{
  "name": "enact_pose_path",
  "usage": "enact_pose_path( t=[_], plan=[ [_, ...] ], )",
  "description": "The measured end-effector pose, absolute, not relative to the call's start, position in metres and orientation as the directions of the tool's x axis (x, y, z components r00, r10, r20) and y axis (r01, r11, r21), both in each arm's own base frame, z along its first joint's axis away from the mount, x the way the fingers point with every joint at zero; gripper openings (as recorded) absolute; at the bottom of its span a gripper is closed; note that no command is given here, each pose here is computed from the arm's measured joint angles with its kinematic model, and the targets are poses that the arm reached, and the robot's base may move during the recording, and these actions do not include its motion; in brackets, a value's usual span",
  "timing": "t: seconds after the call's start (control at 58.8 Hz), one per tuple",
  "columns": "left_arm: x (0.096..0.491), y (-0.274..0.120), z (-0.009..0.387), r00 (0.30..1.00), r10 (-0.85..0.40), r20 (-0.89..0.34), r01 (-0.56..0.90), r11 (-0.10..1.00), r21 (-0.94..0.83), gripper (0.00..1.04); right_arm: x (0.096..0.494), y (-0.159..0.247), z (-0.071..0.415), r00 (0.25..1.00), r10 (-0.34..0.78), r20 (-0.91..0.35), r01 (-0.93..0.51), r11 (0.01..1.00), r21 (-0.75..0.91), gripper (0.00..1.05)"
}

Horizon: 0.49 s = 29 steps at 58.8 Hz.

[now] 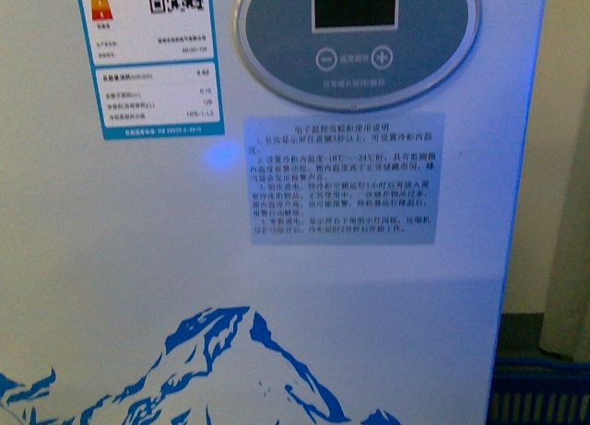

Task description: Put drink in fridge

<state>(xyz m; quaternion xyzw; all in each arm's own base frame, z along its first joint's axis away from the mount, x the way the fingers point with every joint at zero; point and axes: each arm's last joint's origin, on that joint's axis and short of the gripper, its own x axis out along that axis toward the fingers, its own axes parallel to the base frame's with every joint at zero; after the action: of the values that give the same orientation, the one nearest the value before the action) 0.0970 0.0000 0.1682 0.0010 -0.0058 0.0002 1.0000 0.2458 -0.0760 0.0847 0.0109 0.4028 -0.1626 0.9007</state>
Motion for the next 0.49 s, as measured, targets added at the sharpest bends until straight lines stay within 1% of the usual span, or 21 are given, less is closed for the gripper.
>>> enact_pose_path(
  t=[0.051,0.17,0.306,0.493],
  plan=[
    [0.097,0.0,0.168,1.0,0.0,0.012,0.0,1.0,0.002,0.97,0.262,-0.076,0.065,0.596,-0.29,-0.749,0.297,0.946,-0.13,0.97],
    [0.097,0.0,0.168,1.0,0.0,0.012,0.0,1.0,0.002,0.97,0.282,-0.072,0.032,0.55,-0.278,-0.787,0.28,0.95,-0.14,0.97],
    [0.097,0.0,0.168,1.0,0.0,0.012,0.0,1.0,0.002,0.97,0.301,-0.065,-0.004,0.495,-0.261,-0.829,0.268,0.953,-0.14,0.97],
    [0.097,0.0,0.168,1.0,0.0,0.012,0.0,1.0,0.002,0.97,0.322,-0.062,-0.049,0.439,-0.263,-0.859,0.28,0.948,-0.148,0.97]
  ],
)
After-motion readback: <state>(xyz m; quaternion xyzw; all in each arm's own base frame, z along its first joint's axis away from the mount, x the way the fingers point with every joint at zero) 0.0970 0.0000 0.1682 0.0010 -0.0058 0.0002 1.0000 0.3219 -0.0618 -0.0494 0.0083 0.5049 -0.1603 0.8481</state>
